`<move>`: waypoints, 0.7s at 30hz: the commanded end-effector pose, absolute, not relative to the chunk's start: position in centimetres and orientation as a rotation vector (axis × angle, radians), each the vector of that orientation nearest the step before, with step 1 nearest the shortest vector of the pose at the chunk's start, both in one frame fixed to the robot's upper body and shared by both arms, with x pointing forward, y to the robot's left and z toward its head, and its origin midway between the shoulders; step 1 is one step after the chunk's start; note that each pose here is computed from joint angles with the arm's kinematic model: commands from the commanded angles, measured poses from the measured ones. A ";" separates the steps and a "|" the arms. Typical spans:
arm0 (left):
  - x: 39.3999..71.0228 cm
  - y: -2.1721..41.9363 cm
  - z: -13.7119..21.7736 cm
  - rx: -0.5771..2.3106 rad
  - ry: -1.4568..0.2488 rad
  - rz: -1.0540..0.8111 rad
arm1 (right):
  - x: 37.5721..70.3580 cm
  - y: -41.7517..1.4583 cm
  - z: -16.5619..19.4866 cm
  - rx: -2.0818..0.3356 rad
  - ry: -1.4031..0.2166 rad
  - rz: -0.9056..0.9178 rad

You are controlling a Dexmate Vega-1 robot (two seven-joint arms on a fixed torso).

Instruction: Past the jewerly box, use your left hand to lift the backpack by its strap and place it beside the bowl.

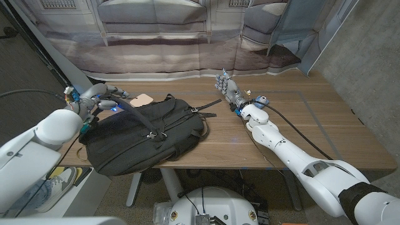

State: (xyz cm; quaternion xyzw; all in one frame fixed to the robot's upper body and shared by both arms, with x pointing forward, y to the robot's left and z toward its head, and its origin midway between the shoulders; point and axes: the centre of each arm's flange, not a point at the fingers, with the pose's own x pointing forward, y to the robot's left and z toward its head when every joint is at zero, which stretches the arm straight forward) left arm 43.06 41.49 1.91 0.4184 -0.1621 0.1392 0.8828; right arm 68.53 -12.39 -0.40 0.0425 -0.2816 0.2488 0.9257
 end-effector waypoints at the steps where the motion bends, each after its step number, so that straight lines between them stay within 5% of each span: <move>1: 44.4 41.7 1.0 0.854 -0.322 0.266 | 68.5 -12.4 -0.6 0.084 -0.572 0.505; 21: 44.3 41.9 0.8 0.872 -0.310 0.277 | 68.3 -12.2 -0.9 0.087 -0.565 0.502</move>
